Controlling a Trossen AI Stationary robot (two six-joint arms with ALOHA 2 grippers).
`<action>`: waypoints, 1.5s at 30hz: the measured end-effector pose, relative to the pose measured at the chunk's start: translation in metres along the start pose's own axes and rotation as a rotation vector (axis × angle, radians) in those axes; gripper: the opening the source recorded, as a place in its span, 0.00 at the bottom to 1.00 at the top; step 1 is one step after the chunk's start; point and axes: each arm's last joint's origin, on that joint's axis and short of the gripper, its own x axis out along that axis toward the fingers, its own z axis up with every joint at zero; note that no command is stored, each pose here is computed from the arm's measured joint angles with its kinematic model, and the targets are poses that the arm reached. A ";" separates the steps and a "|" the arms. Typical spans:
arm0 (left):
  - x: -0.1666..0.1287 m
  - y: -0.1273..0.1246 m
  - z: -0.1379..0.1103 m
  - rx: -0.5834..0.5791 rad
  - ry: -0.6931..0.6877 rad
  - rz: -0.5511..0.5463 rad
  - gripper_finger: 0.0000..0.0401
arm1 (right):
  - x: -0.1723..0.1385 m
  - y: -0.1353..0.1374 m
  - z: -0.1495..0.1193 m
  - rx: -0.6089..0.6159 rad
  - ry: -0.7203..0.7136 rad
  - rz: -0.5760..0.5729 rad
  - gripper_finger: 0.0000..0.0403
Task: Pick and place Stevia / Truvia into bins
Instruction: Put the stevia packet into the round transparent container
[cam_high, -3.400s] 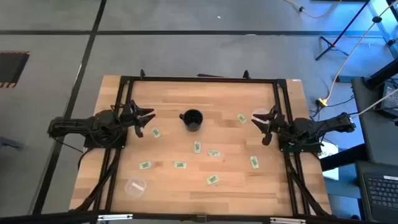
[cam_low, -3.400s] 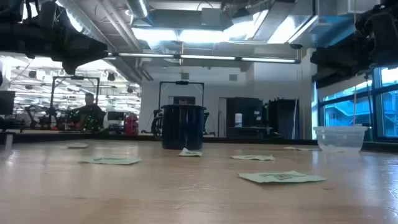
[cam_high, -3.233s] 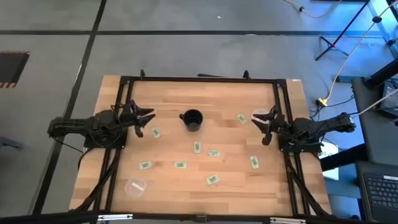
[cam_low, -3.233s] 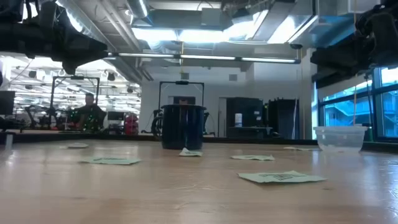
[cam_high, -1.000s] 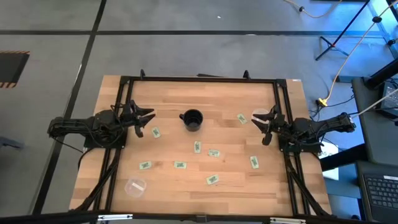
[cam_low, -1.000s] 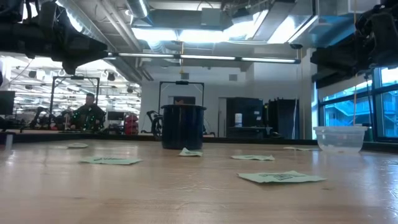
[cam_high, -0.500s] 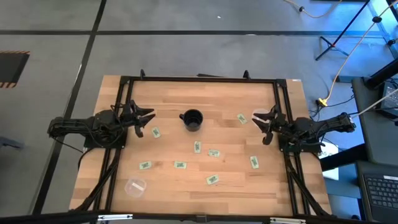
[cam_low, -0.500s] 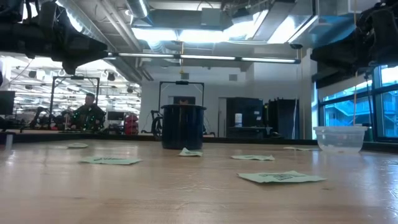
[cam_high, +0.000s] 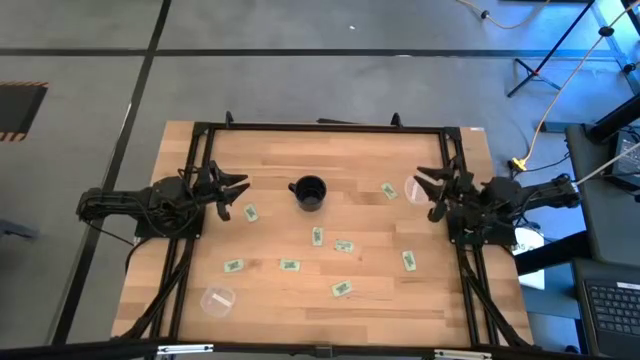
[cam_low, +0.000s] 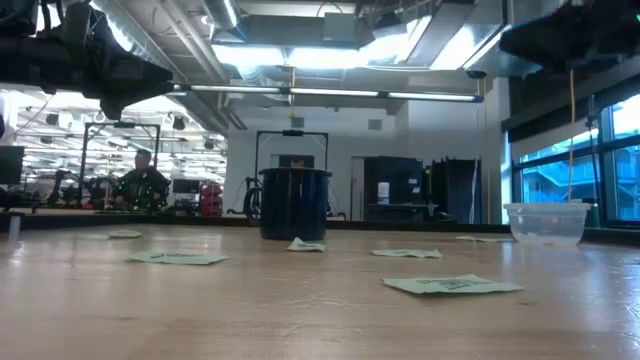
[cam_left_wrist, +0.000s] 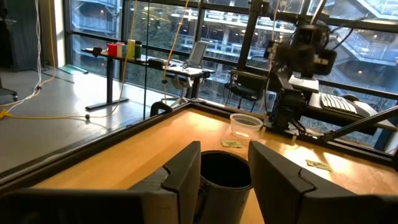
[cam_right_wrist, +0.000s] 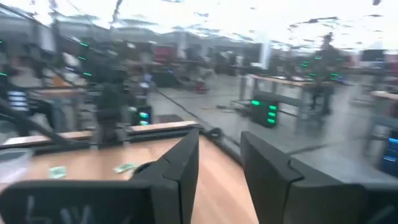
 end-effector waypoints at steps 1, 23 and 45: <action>0.000 0.000 0.000 0.000 0.000 0.000 0.32 | 0.003 0.001 0.008 -0.015 0.023 -0.021 0.30; 0.000 0.000 0.000 0.000 0.000 0.000 0.32 | 0.132 0.014 0.037 0.020 1.123 -0.297 0.30; 0.000 0.000 0.000 0.000 0.000 0.000 0.32 | 0.189 -0.056 -0.053 0.103 1.453 -0.207 0.30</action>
